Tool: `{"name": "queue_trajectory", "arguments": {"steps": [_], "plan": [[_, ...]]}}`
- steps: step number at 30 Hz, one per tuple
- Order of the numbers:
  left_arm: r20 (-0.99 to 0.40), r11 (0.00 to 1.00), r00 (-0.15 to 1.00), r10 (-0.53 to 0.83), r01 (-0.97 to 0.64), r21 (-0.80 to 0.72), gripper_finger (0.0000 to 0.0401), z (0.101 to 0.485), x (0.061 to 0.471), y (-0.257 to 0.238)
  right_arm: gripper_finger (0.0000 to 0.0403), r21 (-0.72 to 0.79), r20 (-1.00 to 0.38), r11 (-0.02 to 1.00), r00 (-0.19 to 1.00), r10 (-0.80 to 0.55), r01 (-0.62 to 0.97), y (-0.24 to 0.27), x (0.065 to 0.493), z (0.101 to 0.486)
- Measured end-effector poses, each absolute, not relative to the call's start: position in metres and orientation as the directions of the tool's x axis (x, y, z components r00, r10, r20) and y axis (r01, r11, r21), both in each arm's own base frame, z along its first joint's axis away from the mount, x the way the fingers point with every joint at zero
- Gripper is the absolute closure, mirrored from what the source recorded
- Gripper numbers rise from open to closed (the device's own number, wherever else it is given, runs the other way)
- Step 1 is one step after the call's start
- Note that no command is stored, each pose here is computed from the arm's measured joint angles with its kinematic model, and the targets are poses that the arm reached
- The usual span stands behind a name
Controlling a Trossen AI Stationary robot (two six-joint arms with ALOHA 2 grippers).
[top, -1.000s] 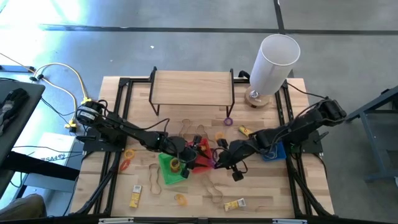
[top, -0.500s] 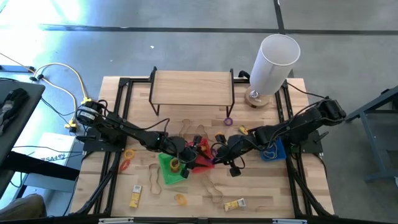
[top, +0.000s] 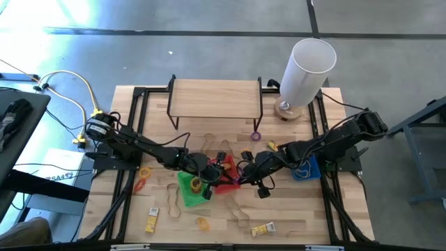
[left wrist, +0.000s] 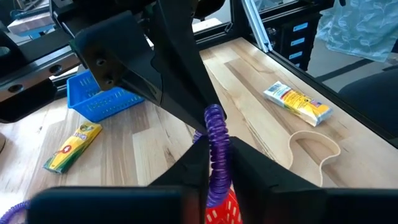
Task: Pick & Place Office Desk Supplies
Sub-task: Put the violet spring keychain into the green bin
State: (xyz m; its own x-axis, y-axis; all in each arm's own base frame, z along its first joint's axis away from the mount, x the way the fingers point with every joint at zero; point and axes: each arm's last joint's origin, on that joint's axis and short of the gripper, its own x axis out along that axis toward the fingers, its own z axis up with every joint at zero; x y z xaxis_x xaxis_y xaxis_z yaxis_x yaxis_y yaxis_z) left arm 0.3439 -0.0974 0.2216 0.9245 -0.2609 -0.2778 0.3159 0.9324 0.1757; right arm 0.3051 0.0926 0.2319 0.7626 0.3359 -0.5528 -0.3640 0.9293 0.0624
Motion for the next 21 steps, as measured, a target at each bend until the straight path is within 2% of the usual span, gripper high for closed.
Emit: {"name": "queue_trajectory", "arguments": {"steps": [4,10,13,17,21], "plan": [[-0.281,0.932,0.924,-0.259,0.316,0.179,0.0389,0.221,0.344,-0.097,0.0398,0.061,-0.555,0.931,0.763,0.332,-0.361,0.093,0.305,0.232],[-0.283,0.936,0.937,-0.204,0.271,0.223,0.0394,0.221,0.342,-0.104,0.0385,0.085,-0.57,0.941,0.759,0.316,-0.328,0.092,0.304,0.23],[-0.284,0.932,0.935,-0.212,0.281,0.23,0.0396,0.221,0.341,-0.107,0.0352,0.104,-0.58,0.955,0.763,0.285,-0.278,0.091,0.304,0.229],[-0.287,0.934,0.934,-0.212,0.28,0.223,0.0396,0.221,0.34,-0.108,0.0285,0.121,-0.585,0.966,0.77,0.256,-0.229,0.09,0.304,0.229],[-0.345,0.952,0.929,-0.13,0.214,0.218,0.0397,0.222,0.333,-0.109,0.0226,0.123,-0.617,0.967,0.746,0.249,-0.221,0.09,0.302,0.226]]}}
